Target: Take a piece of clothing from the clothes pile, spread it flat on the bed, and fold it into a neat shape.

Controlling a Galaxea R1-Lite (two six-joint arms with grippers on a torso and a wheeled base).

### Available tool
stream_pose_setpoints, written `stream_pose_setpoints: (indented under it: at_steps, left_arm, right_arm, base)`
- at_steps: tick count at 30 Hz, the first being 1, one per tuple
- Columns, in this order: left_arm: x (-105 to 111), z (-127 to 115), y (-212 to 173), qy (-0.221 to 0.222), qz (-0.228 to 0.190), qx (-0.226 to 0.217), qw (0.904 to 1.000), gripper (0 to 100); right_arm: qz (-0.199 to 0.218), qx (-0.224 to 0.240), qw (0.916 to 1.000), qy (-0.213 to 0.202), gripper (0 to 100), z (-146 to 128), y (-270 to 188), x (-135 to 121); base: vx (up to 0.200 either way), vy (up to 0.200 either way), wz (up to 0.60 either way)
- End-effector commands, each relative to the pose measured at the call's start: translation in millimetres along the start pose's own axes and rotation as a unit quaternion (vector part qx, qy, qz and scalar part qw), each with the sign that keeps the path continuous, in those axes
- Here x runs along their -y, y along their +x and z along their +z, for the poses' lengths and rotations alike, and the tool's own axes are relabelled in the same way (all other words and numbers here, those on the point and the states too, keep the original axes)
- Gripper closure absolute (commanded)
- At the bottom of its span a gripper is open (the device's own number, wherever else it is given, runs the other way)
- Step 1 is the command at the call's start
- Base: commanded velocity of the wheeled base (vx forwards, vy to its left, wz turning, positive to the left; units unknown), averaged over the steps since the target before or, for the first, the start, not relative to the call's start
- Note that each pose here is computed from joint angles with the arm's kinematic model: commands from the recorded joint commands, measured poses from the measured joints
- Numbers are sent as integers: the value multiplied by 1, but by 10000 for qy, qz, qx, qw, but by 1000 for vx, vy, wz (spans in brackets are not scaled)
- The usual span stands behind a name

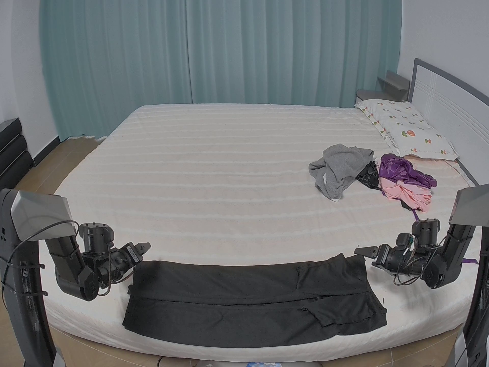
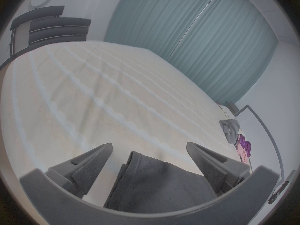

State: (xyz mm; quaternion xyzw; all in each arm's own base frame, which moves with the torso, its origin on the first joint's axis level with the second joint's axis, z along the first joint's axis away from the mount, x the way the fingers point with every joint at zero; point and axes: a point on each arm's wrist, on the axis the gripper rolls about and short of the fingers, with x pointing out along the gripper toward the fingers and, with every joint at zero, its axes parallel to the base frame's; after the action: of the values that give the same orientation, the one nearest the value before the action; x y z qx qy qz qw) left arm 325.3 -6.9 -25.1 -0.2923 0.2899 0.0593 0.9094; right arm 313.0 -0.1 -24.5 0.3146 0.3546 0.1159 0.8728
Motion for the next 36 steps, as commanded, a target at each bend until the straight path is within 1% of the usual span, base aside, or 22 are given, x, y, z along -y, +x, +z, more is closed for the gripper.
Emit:
stream_pose_setpoints:
  at_steps: [1,4,7,8,13,17,18,19,20,21,25,28,31,36]
  left_arm:
    - [13,0,20,113,-55,-171,9998,0]
    - [10,-9,27,155,32,-269,9995,0]
    - [8,-11,28,155,61,-296,9994,0]
    - [8,-11,27,154,74,-314,9994,100]
    - [5,-14,24,113,142,-360,9992,100]
    - [2,-13,24,74,229,-306,9992,100]
    - [1,-12,25,64,383,-196,9991,100]
    - [1,-12,25,57,395,-187,9990,100]
    - [-1,-8,26,25,531,-32,9986,100]
    - [-2,-6,26,8,575,27,9983,100]
    - [-4,-4,26,-37,616,77,9981,100]
    - [-3,-1,26,-203,578,174,9980,100]
    - [-4,0,25,-278,564,225,9978,100]
    - [-5,-1,27,-278,566,197,9978,100]
  right_arm:
    - [-87,2,9999,93,0,0,14,9]
    - [-124,-10,9998,123,0,0,17,13]
    - [-131,-22,9998,130,0,-1,17,13]
    - [-141,-39,9998,140,0,-2,18,14]
    - [-147,-13,9997,169,0,0,21,17]
    - [-149,31,9997,172,0,2,24,20]
    - [-122,62,9998,159,0,4,26,20]
    - [-122,62,9998,159,0,4,26,20]
    - [-121,67,9998,152,0,4,28,21]
    - [-123,82,9998,140,0,4,30,21]
    - [-200,152,9996,99,0,5,37,22]
    - [-182,182,9996,90,0,7,39,22]
    - [-175,184,9996,82,0,7,41,22]
    - [-137,178,9997,40,0,7,46,20]
  base:
    - [0,0,0]
    - [0,0,0]
    - [0,0,0]
    - [0,0,0]
    - [0,0,0]
    - [0,0,0]
    - [0,0,0]
    - [0,0,0]
    - [0,0,0]
    - [0,0,0]
    - [0,0,0]
    - [0,0,0]
    - [0,0,0]
    - [0,0,0]
